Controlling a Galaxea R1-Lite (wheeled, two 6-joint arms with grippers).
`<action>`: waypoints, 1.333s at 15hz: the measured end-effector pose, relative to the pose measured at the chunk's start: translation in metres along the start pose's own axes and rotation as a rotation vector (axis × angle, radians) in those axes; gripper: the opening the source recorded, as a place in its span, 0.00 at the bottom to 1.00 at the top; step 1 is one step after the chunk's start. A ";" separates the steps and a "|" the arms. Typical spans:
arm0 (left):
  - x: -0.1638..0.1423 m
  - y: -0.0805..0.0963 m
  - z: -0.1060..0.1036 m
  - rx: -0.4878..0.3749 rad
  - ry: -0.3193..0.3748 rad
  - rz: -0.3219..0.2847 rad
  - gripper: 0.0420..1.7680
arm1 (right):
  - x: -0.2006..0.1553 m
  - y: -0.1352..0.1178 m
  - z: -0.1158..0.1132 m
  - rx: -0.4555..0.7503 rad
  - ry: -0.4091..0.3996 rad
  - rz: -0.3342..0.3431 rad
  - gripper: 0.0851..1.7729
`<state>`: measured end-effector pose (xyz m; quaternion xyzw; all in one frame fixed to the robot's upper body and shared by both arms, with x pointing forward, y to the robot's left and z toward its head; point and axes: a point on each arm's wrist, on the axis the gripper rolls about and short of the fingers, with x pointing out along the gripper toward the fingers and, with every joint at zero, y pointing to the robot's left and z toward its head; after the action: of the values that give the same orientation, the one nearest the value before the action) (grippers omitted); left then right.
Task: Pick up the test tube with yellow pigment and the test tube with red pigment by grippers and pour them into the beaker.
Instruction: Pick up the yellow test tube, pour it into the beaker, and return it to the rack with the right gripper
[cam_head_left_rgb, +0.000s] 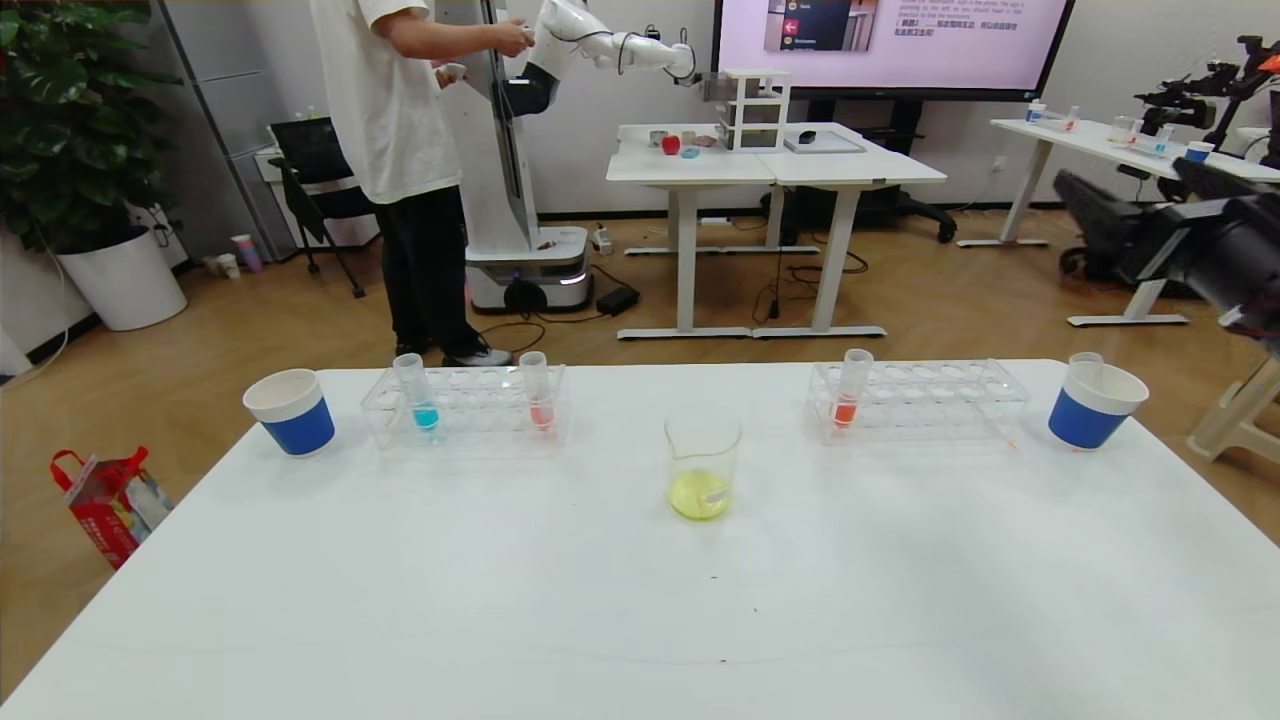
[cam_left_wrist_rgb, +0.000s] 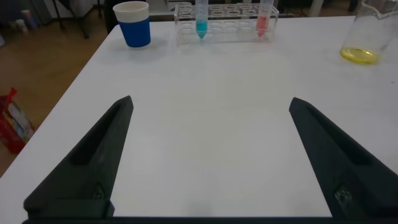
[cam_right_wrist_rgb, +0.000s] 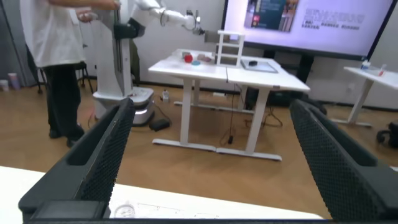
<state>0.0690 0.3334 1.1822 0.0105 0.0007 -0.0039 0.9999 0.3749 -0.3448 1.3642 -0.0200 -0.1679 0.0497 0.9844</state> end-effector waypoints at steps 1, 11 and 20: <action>0.000 0.000 0.000 0.000 0.000 0.000 0.99 | -0.017 0.002 0.019 -0.007 -0.040 0.002 0.98; 0.000 0.000 0.000 0.000 0.000 0.000 0.99 | -0.250 0.038 0.078 -0.036 -0.145 0.133 0.98; 0.000 0.000 0.000 0.000 0.000 0.000 0.99 | -0.340 0.051 0.006 -0.057 -0.047 0.204 0.98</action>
<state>0.0690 0.3334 1.1821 0.0107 0.0009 -0.0037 0.9999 0.0487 -0.3299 1.2553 -0.0638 -0.1893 0.1451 0.9690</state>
